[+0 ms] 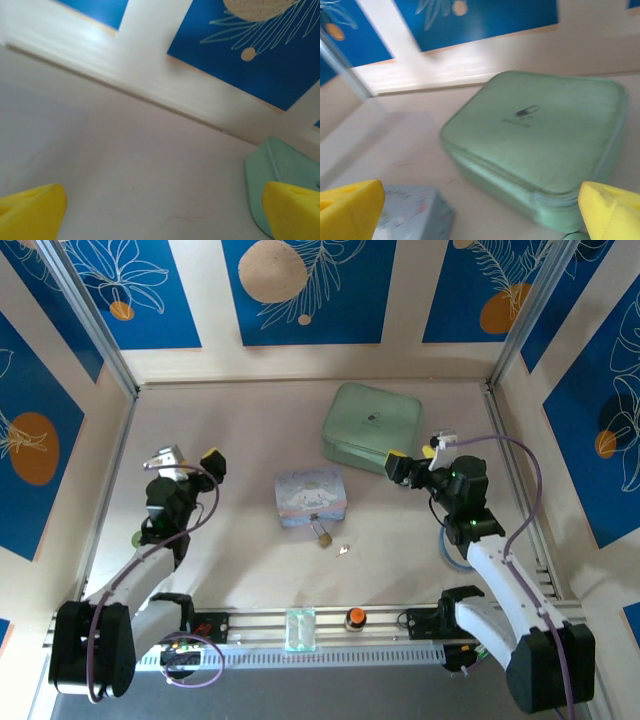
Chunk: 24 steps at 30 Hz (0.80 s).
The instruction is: Unlock the padlock with the key
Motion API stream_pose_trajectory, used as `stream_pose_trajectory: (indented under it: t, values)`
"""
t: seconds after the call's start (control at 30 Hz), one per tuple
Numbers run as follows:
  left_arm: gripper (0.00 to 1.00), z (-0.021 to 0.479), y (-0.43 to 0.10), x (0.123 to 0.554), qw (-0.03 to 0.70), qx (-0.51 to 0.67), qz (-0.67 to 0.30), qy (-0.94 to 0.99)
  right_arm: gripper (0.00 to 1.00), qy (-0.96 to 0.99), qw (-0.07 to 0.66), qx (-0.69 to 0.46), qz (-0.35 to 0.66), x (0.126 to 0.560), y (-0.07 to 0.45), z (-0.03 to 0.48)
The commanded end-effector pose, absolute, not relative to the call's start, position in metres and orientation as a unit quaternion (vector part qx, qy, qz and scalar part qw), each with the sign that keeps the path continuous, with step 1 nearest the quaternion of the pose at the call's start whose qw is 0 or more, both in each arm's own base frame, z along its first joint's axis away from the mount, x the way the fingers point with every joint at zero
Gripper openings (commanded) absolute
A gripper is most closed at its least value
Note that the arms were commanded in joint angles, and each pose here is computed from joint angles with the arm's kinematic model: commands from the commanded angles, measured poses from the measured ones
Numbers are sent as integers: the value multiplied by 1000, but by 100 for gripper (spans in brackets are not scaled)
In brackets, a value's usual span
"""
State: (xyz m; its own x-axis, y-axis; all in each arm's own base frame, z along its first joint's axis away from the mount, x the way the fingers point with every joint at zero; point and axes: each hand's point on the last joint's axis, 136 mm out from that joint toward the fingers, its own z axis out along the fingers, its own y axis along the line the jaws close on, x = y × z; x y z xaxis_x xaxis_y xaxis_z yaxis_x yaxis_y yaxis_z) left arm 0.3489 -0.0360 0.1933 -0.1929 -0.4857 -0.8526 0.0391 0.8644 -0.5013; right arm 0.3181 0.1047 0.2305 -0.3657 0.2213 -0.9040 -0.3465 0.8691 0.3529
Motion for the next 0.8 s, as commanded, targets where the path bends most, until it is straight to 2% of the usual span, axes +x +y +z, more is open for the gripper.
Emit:
stream_pose_trajectory:
  t: [0.0,0.17,0.23,0.3,0.4,0.57,0.77]
  values:
    - [99,183,-65,339,526,-177,-315,770,96,832,438,-43,339,281,140,200]
    - [99,161,-101,305,452,-165,-342,808,85,886,335,-97,307,231,177,140]
    - [99,156,-114,290,438,-149,-332,822,78,893,316,-118,298,215,189,123]
    - [99,149,-127,276,422,-135,-326,835,67,895,299,-136,300,201,200,109]
    - [99,141,-145,260,398,-122,-335,845,59,895,279,-153,312,186,215,92]
    - [99,130,-172,243,375,-95,-345,855,48,903,249,-157,312,183,230,67]
    - [99,118,-203,230,342,-67,-364,864,43,913,223,-167,298,196,244,51]
